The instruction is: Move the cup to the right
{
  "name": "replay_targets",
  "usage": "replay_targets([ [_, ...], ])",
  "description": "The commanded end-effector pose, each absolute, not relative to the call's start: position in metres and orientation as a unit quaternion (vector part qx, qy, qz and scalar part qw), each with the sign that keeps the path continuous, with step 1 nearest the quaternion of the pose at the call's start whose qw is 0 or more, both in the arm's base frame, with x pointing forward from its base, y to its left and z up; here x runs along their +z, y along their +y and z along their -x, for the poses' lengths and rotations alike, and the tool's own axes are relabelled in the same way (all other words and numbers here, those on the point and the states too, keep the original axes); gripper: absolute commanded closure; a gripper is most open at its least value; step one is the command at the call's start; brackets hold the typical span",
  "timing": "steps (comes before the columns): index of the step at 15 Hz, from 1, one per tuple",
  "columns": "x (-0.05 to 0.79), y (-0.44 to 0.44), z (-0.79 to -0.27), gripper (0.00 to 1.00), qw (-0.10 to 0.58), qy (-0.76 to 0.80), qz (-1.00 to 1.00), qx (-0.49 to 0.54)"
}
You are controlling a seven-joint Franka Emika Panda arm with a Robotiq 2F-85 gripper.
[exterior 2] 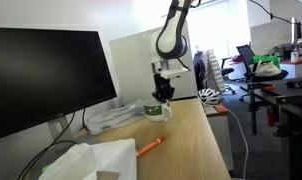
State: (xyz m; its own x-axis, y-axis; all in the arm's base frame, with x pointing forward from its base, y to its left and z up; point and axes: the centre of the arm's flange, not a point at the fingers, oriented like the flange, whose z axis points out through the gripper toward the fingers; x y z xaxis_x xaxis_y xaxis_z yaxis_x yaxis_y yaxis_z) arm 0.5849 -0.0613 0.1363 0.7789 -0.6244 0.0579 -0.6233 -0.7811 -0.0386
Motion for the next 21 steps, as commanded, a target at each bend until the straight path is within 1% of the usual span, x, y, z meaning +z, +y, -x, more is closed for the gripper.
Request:
replay_targets([
  [1, 0.169, -0.101, -0.539, 0.97, 0.027, 0.371, 0.926, -0.06],
  [5, 0.172, -0.142, -0.497, 0.97, 0.011, 0.418, 0.907, -0.038],
  [8, 0.161, -0.146, -0.48, 0.97, 0.003, 0.432, 0.902, -0.019],
  [14, 0.14, -0.125, -0.481, 0.97, -0.009, 0.435, 0.9, -0.001],
  [19, 0.125, -0.102, -0.482, 0.97, -0.055, 0.404, 0.913, -0.016],
  [21, 0.12, -0.095, -0.484, 0.97, -0.06, 0.395, 0.916, -0.022],
])
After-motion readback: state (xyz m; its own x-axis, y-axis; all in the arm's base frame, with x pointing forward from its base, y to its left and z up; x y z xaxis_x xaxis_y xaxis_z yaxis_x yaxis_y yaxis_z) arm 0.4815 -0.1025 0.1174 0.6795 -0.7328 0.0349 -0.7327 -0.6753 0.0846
